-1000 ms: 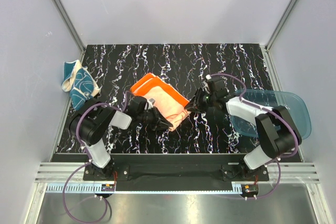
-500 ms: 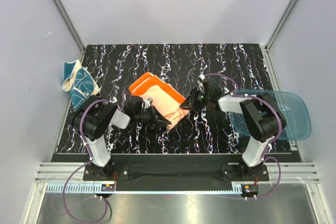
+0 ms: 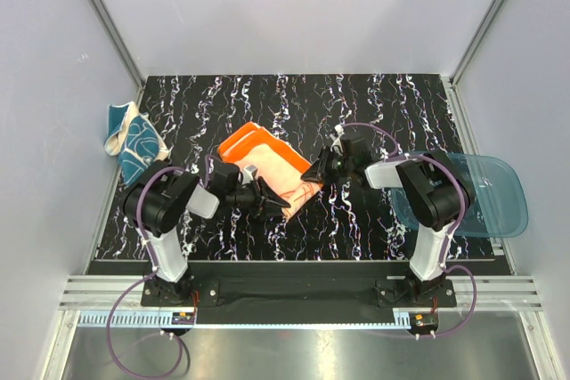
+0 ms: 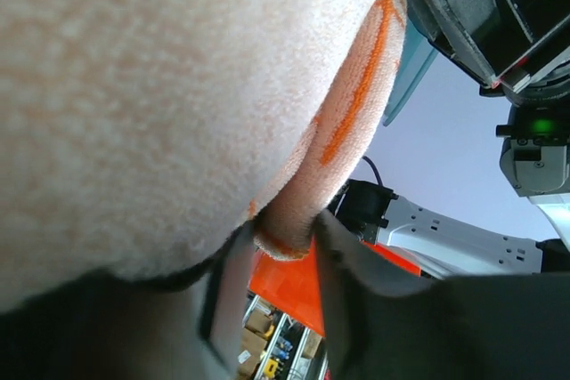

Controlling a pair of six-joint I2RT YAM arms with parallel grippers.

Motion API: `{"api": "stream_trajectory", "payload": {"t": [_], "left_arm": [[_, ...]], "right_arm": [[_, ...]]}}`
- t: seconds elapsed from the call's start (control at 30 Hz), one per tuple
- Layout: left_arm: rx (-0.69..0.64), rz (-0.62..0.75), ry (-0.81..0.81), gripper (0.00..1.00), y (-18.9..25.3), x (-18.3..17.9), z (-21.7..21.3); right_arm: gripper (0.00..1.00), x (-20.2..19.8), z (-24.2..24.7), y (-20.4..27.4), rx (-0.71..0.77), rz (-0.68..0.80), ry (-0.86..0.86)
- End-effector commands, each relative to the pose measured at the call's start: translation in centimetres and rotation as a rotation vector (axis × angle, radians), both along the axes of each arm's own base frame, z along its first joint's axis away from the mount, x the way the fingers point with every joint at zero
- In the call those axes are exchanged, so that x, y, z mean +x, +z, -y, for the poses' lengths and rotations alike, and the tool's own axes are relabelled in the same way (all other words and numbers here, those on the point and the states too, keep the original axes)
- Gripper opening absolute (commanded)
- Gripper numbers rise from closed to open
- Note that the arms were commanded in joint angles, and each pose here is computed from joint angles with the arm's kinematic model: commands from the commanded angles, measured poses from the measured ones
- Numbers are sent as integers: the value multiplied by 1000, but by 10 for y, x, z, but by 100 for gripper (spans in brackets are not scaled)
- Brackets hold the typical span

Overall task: Roll the towels
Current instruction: Roll the towel

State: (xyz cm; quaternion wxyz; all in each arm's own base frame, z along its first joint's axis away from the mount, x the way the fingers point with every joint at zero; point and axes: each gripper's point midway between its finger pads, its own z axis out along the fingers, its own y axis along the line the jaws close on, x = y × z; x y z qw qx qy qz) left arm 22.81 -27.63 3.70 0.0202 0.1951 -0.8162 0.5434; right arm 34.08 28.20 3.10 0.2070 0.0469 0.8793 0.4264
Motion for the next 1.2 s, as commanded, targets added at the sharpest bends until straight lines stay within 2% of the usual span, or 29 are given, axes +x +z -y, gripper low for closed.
{"api": "stream_trajectory", "payload": {"t": [0.0, 0.07, 0.27, 0.33, 0.43, 0.47, 0.53, 0.63, 0.67, 0.7, 0.77, 0.93, 1.17], "left_arm": [[97, -82, 20, 50, -17, -10, -15], [170, -102, 16, 54, -19, -14, -23], [446, 47, -9, 58, -6, -3, -53], [589, 177, -5, 58, 5, 16, -65], [813, 274, -49, 58, 21, 12, -86], [836, 375, -51, 58, 43, 23, -82], [940, 519, -90, 57, 61, 22, -73], [1030, 761, -144, 57, 99, 28, -51], [1035, 826, -222, 57, 99, 18, -34], [1032, 863, -232, 57, 107, 19, -24], [1051, 898, -295, 56, 99, 16, -9], [1029, 908, -370, 55, 75, 14, 19], [1008, 912, -414, 54, 57, 15, 31]], "right_arm": [[25, -4, 8, -18, -46, 50, -6], [25, -4, 6, -15, -33, 74, -1], [24, -5, 2, -23, -58, 79, -4], [25, -5, 1, -23, -59, 81, 0], [24, -5, 2, -25, -63, 78, -2], [25, -5, 1, -25, -62, 77, -1], [24, -4, 1, -25, -64, 74, -2], [24, -5, 0, -27, -66, 70, 0], [24, -5, 0, -27, -66, 70, 1], [24, -5, 0, -28, -69, 68, 3], [24, -5, 0, -28, -68, 65, 1], [24, -5, 0, -29, -69, 58, 4], [23, -4, -1, -32, -72, 48, 7]]}}
